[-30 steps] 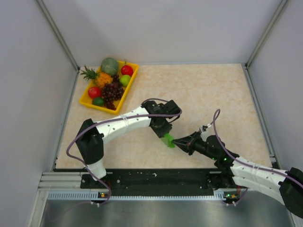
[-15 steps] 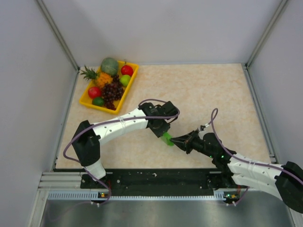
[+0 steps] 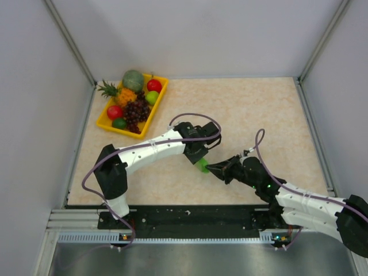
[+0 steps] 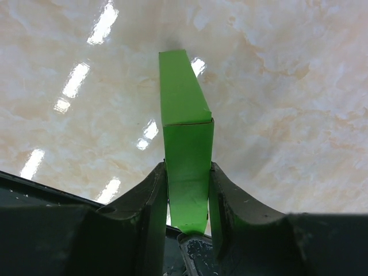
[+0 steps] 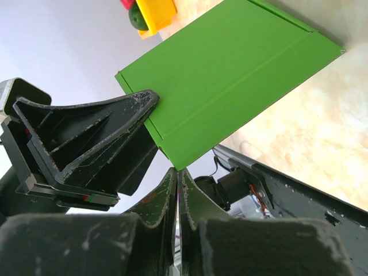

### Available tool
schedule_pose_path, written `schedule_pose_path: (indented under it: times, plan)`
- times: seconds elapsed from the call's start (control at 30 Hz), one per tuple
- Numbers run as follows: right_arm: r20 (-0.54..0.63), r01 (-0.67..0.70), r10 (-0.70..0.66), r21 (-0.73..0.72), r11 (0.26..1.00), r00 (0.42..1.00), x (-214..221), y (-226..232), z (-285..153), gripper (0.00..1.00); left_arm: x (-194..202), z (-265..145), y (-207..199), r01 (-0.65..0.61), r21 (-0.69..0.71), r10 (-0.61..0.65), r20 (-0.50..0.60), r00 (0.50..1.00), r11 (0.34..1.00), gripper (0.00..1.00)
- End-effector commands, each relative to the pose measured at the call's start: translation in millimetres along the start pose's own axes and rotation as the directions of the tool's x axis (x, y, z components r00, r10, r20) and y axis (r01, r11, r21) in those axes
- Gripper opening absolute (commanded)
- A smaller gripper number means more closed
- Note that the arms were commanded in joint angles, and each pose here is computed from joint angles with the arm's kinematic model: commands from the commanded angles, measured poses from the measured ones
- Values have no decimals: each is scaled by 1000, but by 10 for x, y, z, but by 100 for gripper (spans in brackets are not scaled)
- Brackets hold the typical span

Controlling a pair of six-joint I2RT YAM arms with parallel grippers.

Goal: Fold the paper box

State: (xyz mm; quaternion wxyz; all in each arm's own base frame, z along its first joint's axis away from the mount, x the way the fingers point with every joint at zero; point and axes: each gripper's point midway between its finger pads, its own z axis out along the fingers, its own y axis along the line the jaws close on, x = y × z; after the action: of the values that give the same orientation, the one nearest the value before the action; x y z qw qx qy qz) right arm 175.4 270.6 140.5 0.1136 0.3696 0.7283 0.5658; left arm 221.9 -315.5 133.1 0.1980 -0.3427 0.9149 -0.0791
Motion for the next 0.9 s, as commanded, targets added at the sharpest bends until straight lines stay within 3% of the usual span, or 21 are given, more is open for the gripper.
schedule_pose_path:
  times: [0.0, 0.3, 0.57, 0.87]
  plan:
    - [12, -18, 19, -124, 992, 1000, 40, 469, -2, 0, 179, -94, -50, -8, -6, 7, -51, 999, 1000, 0]
    - [-8, 5, -6, -128, 992, 1000, 64, 642, 66, 0, 169, -132, -74, 71, 41, -68, -69, 995, 997, 0]
    - [-12, 24, -28, -233, 972, 1000, 59, 903, 21, 0, 226, -207, -151, 101, 103, -88, -120, 989, 990, 0]
    - [-86, 113, -132, -192, 975, 988, 160, 951, 94, 0, 192, -229, -114, 101, 108, -92, -89, 992, 989, 0]
